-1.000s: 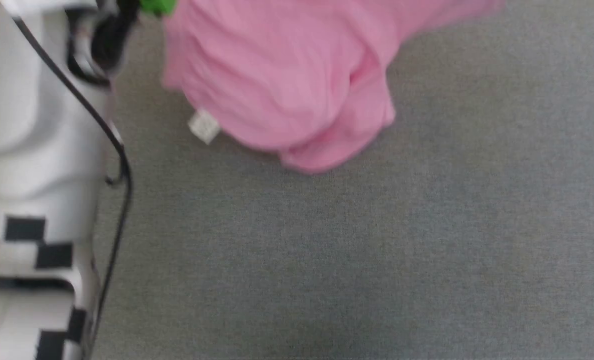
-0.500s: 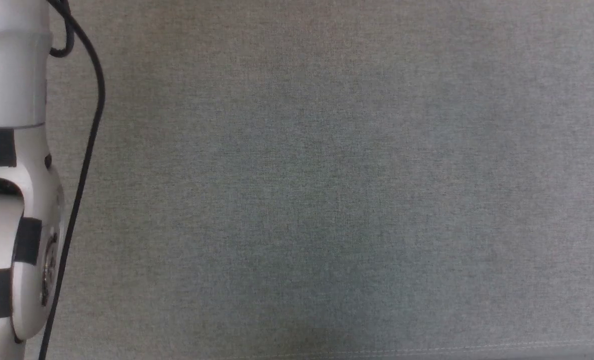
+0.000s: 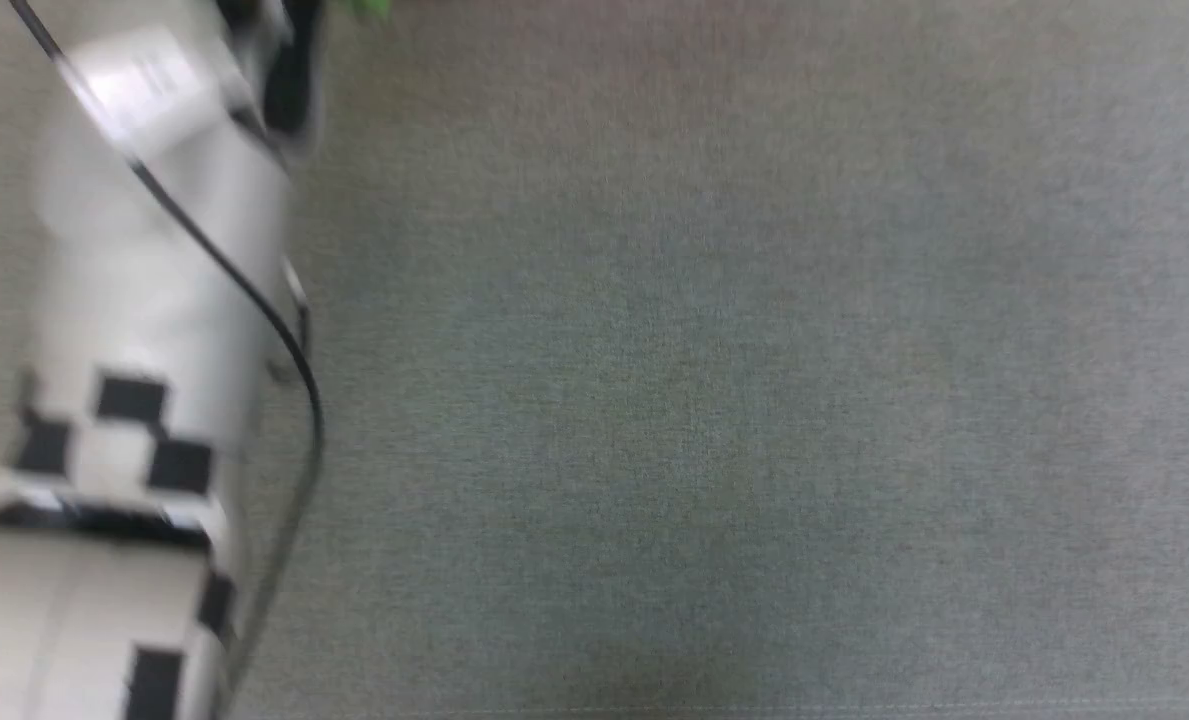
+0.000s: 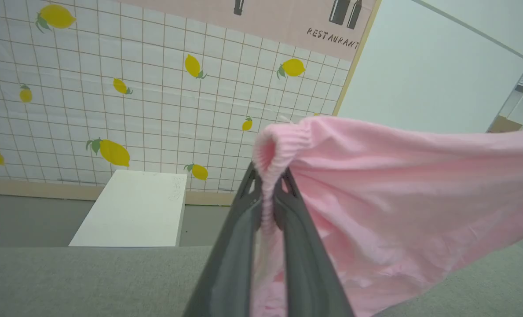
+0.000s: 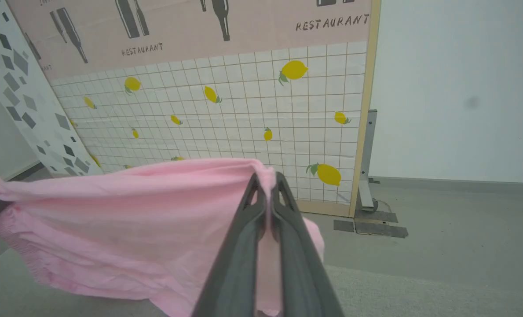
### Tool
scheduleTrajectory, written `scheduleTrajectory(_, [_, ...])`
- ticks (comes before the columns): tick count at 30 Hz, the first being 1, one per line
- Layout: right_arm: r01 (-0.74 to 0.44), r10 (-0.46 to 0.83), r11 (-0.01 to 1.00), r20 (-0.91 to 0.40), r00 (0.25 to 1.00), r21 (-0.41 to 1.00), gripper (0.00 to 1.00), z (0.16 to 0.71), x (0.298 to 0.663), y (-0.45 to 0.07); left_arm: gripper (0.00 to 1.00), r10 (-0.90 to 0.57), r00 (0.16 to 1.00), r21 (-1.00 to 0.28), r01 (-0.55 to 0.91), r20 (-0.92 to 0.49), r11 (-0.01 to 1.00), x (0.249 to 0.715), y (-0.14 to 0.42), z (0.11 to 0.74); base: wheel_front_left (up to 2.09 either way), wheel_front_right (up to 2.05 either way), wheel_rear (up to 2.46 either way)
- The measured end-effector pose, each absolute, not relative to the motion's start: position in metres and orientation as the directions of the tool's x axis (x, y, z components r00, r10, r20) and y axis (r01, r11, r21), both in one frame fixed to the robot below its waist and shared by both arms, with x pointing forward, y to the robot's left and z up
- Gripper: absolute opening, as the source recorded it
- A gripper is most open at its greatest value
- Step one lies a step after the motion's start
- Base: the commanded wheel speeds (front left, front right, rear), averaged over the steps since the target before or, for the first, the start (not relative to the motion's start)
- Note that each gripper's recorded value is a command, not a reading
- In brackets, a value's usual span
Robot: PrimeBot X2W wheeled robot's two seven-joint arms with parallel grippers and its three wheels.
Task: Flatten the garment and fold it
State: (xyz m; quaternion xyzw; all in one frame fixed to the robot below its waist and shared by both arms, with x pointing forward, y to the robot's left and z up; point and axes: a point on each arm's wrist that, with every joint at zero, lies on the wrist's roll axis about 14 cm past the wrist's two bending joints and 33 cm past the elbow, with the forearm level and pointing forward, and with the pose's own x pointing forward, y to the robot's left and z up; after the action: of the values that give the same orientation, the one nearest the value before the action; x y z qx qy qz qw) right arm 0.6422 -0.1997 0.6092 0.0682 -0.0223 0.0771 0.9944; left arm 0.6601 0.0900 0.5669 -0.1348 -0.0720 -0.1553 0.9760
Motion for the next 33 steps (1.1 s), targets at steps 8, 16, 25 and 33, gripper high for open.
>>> scheduleTrajectory(8, [-0.158, 0.199, 0.956, -0.154, 0.968, 0.246, 0.0, 0.517, 0.538, -0.188, 0.0, -0.282, 0.956, -0.356, 0.293, 0.085, 0.887, 0.563, 0.091, 0.516, 0.0, 0.0, 0.0])
scheduleTrajectory(16, [-0.076, 0.236, 0.92, -0.388, 0.891, 0.385, 0.0, 0.452, 0.422, -0.179, 0.0, -0.294, 0.954, -0.405, 0.247, -0.057, 0.88, 0.453, 0.094, 0.464, 0.0, 0.0, 0.0])
scheduleTrajectory(25, [-0.062, 0.325, 0.892, -0.541, 0.776, 0.448, 0.0, 0.441, 0.335, -0.165, 0.0, -0.231, 0.954, -0.416, 0.135, -0.19, 0.899, 0.38, 0.117, 0.431, 0.0, 0.0, 0.0])
scheduleTrajectory(33, [-0.083, 0.426, 0.848, -0.582, 0.692, 0.523, 0.0, 0.451, 0.297, -0.146, 0.0, -0.177, 0.959, -0.469, 0.055, -0.221, 0.881, 0.358, 0.136, 0.433, 0.0, 0.0, 0.0])
